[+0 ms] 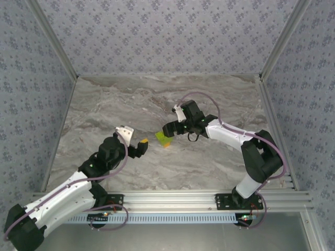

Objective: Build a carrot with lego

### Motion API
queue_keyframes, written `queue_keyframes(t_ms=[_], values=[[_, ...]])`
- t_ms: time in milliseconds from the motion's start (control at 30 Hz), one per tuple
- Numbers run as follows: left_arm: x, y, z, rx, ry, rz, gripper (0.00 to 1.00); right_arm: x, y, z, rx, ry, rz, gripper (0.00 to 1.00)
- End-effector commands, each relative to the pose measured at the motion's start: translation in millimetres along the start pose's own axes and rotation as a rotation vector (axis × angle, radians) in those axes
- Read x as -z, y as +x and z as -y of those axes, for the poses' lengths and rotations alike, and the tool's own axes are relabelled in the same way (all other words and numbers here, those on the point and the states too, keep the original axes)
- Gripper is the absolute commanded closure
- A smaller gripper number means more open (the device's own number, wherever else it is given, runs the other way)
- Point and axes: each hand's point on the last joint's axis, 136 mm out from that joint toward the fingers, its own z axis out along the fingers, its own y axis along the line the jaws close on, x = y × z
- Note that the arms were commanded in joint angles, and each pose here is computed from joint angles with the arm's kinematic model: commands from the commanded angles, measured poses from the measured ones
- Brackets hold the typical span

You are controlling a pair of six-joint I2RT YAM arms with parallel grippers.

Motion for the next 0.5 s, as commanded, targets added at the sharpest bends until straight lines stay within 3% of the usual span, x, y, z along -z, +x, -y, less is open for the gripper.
queue_keyframes(t_ms=[0, 467], values=[[0, 2, -1, 0.001, 0.002, -0.002, 0.06, -6, 61, 32, 0.029, 0.164, -0.218, 0.05], [2, 3, -3, 0.001, -0.004, -0.008, 0.07, -15, 80, 36, 0.061, 0.226, -0.294, 0.05]])
